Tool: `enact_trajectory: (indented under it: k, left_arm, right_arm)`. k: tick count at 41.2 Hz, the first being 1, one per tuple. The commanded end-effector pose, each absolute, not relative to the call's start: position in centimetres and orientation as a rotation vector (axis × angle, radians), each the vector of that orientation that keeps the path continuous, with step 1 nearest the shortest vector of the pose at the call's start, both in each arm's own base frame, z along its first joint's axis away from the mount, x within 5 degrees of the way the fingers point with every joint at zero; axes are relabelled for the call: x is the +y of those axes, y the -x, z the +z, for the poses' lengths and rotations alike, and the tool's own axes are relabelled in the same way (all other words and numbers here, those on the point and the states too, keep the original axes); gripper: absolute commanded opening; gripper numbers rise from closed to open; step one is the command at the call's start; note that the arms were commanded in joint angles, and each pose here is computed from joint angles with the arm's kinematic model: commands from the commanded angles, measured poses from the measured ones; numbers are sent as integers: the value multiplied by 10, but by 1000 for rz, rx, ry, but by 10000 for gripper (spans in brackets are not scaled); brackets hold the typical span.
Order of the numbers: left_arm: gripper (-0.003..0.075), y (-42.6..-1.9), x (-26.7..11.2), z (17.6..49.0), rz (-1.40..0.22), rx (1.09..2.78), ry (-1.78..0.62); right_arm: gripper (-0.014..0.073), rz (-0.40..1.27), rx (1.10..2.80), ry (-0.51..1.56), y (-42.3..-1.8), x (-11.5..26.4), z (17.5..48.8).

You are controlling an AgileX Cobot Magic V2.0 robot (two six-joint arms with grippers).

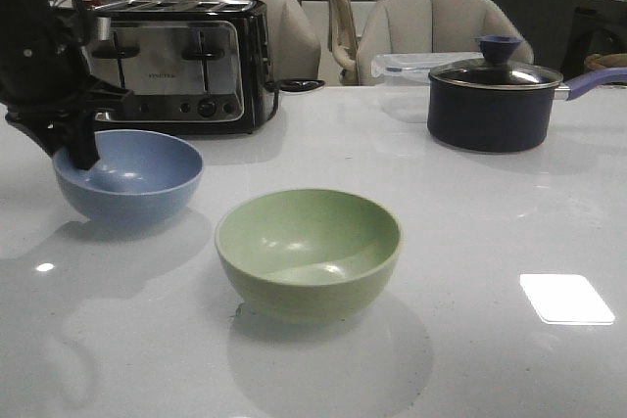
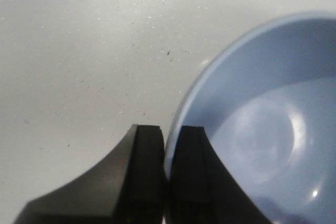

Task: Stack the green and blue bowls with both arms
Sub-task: 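Lower the left gripper onto the rim of the light blue bowl, then lift the blue bowl with the left gripper and lower it into the green bowl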

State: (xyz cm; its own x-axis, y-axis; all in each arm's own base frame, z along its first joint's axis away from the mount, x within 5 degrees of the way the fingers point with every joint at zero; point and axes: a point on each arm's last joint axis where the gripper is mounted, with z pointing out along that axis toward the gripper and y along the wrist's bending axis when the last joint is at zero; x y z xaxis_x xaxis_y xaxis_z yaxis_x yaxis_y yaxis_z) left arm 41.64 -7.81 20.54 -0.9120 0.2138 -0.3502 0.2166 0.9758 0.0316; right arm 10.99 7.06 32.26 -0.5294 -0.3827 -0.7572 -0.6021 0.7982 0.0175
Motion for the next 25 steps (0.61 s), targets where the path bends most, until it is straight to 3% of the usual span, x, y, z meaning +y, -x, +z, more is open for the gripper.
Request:
enact_trajectory:
  k: [1, 15, 25]
  left_arm:
    - [99, -406, -78, 262, -31, 2645, -302]
    - [99, -350, -125, 339, -347, 2457, -572]
    - [98, -319, -184, 334, -498, 2386, -818]
  right_arm:
    - [424, 359, 2106, 697, -113, 71, 336]
    - [424, 359, 2106, 697, -113, 71, 336]
    - [424, 359, 2106, 697, -113, 71, 336]
